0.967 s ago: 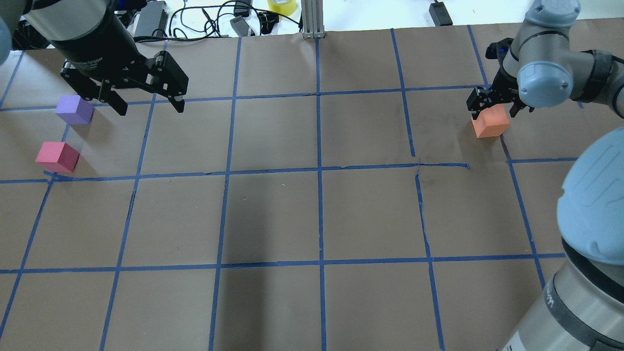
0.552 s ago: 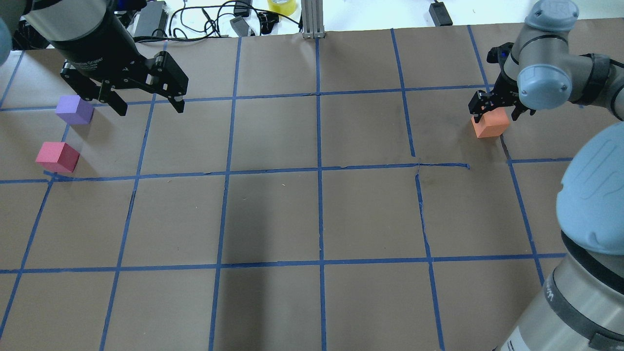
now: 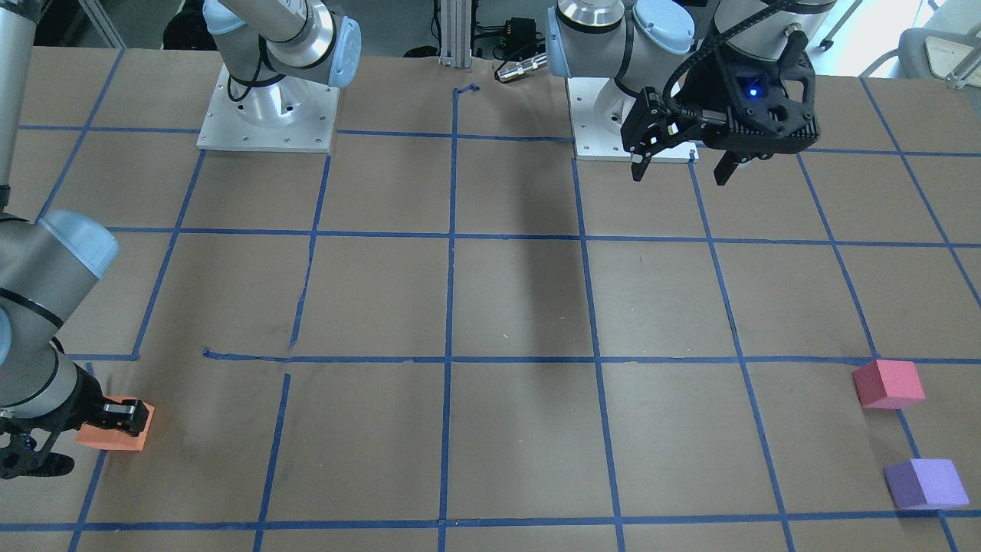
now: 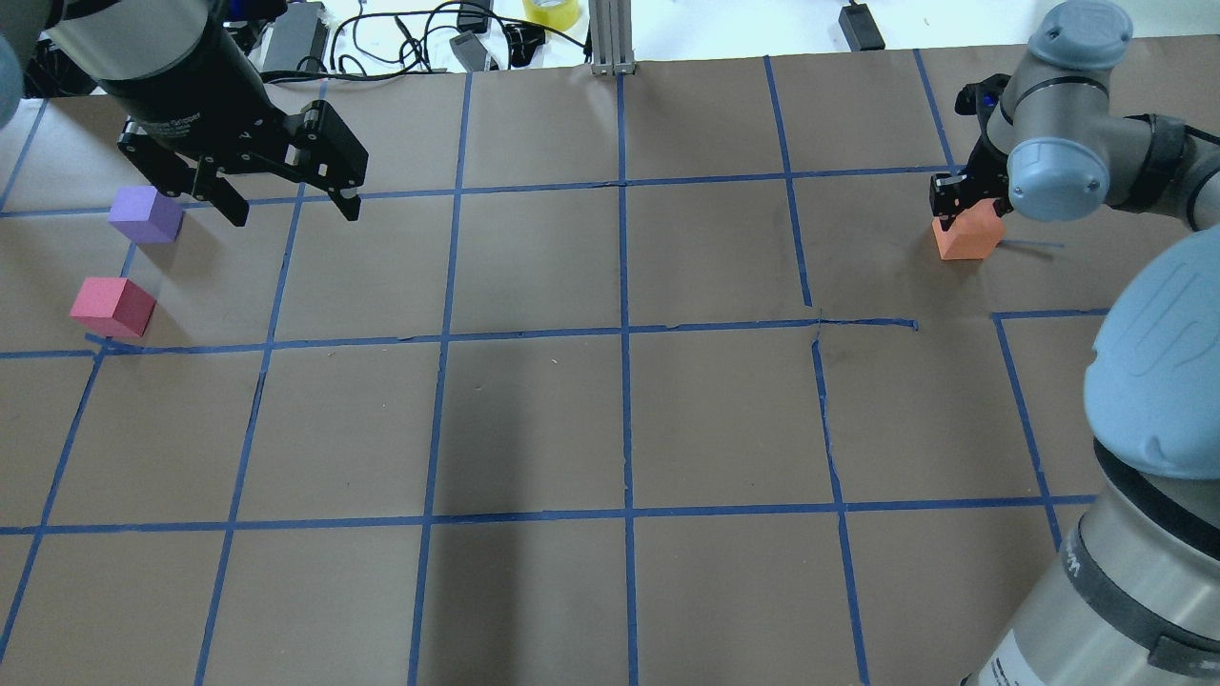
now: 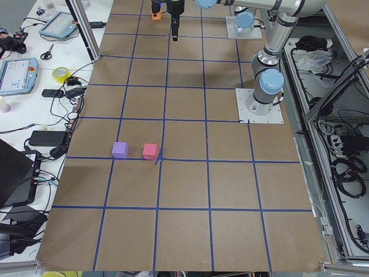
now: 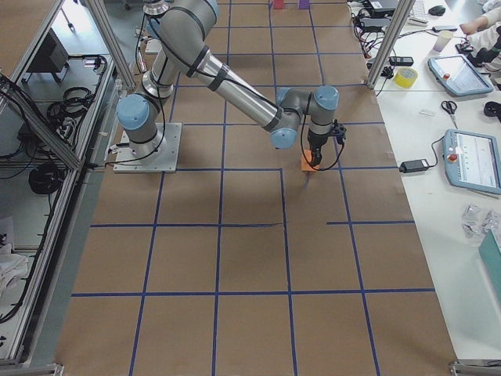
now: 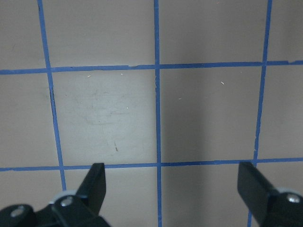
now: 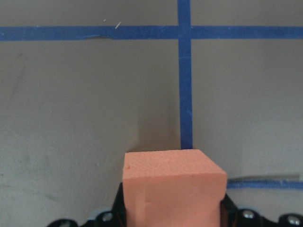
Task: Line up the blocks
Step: 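Carry the orange cube with the right gripper toward the table center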
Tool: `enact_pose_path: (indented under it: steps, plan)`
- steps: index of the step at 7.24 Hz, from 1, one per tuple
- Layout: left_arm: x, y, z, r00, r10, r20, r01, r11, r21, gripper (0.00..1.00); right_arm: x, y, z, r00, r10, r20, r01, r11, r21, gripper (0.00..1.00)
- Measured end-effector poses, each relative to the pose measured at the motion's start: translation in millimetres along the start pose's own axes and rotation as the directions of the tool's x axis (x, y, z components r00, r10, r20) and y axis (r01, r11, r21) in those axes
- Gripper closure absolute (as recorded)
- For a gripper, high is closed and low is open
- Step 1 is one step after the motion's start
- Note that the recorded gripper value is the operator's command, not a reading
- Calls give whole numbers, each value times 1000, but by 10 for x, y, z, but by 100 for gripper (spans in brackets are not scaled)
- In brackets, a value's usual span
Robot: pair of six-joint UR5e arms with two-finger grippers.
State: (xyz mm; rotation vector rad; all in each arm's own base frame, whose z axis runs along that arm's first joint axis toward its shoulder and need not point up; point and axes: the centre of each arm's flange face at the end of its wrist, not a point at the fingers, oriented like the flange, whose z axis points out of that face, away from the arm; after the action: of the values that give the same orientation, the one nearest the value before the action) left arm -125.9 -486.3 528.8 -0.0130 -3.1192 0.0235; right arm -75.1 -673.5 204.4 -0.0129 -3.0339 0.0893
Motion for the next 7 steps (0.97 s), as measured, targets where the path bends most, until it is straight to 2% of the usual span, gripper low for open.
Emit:
enact_pose_path:
  steps: [4, 7]
  plan:
    - [-1, 0, 1, 1000, -1, 1, 1, 1000, 0, 0, -15, -13, -140, 1000, -19, 6, 19, 1000, -3, 100]
    - [-1, 1, -1, 1000, 0, 2, 0, 1000, 0, 0, -163, 32, -445, 999, -2, 48, 3, 1000, -2, 100]
